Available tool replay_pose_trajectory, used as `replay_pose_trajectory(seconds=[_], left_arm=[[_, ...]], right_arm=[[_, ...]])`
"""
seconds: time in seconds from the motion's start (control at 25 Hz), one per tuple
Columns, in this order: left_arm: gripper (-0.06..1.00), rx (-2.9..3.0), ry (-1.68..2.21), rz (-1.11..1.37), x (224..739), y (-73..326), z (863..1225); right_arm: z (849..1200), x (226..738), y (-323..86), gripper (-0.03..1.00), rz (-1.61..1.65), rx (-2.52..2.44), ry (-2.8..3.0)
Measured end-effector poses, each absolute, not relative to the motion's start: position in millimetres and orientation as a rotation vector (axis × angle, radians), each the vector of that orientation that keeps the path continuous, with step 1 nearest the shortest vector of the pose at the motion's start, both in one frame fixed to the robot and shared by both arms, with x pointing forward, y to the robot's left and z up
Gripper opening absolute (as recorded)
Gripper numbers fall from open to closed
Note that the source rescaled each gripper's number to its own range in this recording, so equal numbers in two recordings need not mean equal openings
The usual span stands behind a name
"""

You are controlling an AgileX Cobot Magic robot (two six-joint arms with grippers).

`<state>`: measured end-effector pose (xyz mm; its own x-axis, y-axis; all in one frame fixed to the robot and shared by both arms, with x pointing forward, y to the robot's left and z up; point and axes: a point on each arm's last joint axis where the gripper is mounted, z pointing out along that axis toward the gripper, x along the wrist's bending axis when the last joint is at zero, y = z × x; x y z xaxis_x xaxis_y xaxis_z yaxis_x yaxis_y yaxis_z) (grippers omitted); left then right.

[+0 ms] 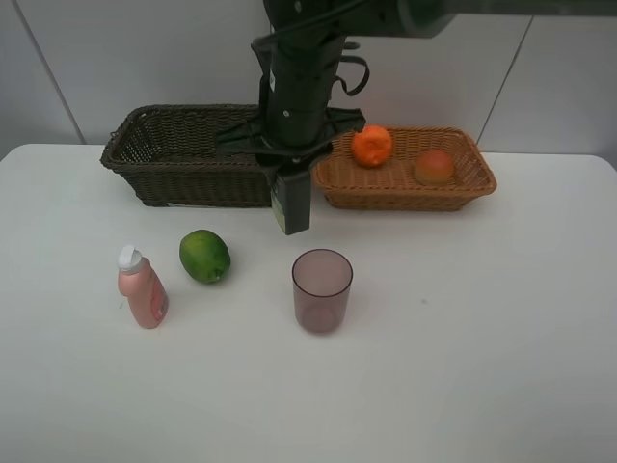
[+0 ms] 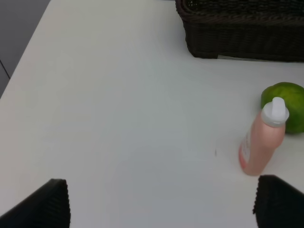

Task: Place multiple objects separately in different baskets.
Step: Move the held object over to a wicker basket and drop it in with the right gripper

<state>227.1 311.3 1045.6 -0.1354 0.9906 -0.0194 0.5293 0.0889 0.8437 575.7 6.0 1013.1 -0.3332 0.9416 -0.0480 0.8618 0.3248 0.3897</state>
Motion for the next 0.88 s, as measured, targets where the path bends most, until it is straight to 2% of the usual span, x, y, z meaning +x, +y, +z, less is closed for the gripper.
replay_pose_trajectory(seconds=[0.56, 0.68, 0.88], left_arm=[[1.0, 1.503, 1.741, 0.937, 227, 311, 1046], [1.0, 1.503, 1.741, 0.937, 227, 311, 1046], [1.0, 1.503, 1.741, 0.937, 227, 311, 1046]], right_arm=[[1085, 585, 12, 0.0, 0.746, 1.473, 2.238], [1090, 592, 19, 0.0, 0.785, 1.412, 2.239], [1080, 609, 33, 0.0, 0.814, 1.366, 2.235]])
